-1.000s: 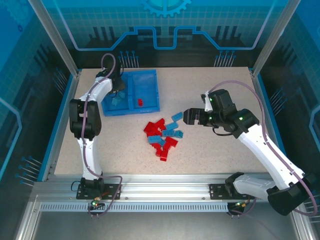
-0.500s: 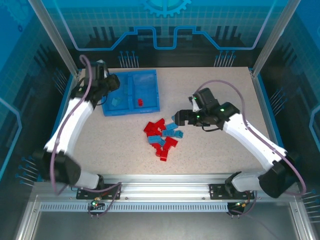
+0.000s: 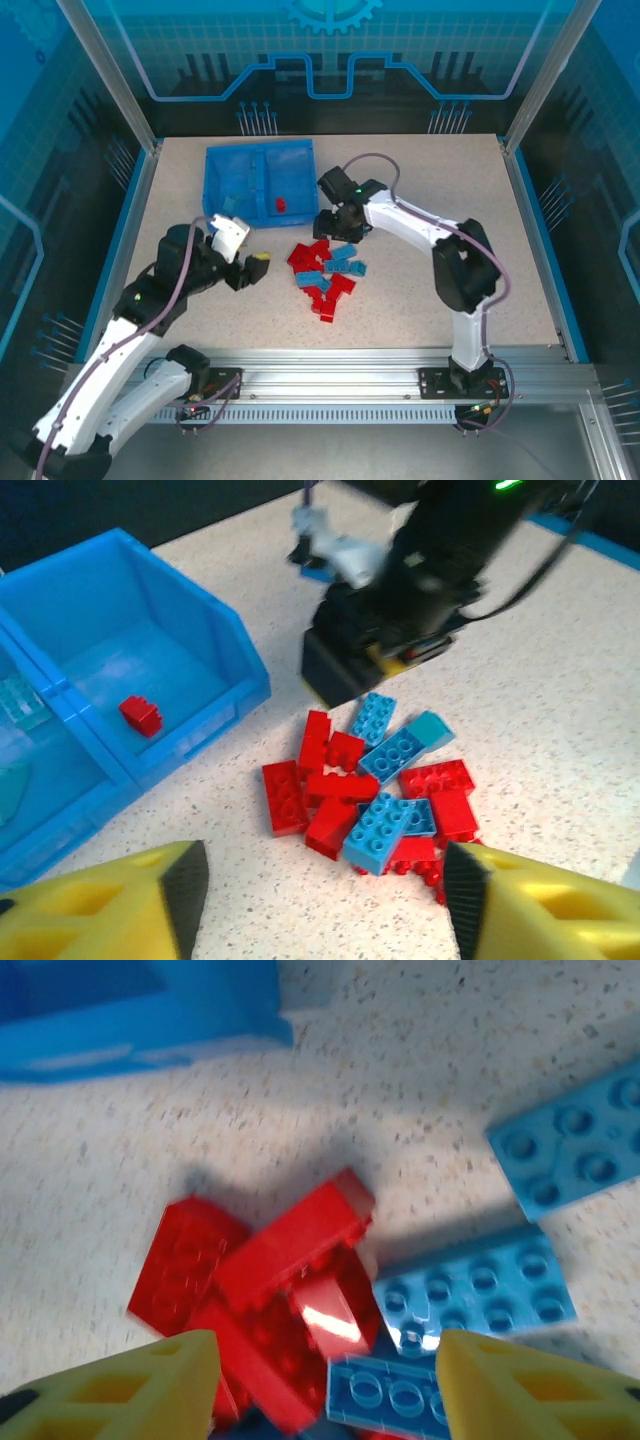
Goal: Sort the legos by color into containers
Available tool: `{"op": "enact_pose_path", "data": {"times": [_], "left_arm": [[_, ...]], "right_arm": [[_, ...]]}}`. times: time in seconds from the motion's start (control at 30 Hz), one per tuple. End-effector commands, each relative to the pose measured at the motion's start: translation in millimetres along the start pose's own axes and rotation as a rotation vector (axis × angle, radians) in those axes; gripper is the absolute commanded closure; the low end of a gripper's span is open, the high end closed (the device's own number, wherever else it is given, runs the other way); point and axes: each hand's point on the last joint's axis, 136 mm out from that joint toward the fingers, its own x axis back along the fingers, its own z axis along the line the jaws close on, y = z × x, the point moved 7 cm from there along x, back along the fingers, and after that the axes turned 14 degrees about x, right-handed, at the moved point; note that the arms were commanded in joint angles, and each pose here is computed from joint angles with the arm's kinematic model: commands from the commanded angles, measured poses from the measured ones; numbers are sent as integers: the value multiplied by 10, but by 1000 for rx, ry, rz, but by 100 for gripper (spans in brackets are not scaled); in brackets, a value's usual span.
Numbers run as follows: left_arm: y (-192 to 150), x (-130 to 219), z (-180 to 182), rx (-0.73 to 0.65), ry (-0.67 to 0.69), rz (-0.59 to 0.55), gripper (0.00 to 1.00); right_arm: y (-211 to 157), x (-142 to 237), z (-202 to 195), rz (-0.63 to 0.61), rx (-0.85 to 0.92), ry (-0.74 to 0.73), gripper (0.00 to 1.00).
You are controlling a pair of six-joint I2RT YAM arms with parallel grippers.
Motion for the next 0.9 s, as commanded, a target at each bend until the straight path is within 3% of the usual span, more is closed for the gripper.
{"op": "enact_pose_path", "data": {"times": [0.0, 0.1, 0.23, 0.4, 0.6, 0.73, 0.87], "left_arm": [[-67, 95, -89, -183, -65, -25, 24], [-109, 106, -89, -205, -68, -14, 11], [-147, 70, -80, -207, -71, 9, 1], [-164, 22, -60, -208, -66, -3, 1], [-182, -16, -41, -206, -58, -4, 1], [-192, -25, -36, -195, -56, -2, 1], [-202, -39, -16, -185, -42, -2, 1]], "right_arm": [[59, -150, 81, 38, -69, -51, 41], [85, -314, 135, 64, -88, -65, 39], [24, -478, 134, 106, -133, -98, 38], [-7, -623, 84, 125, -150, -137, 43], [20, -714, 80, 129, -147, -151, 62], [38, -692, 63, 114, -151, -168, 65], [133, -538, 67, 45, -126, -161, 76]]}}
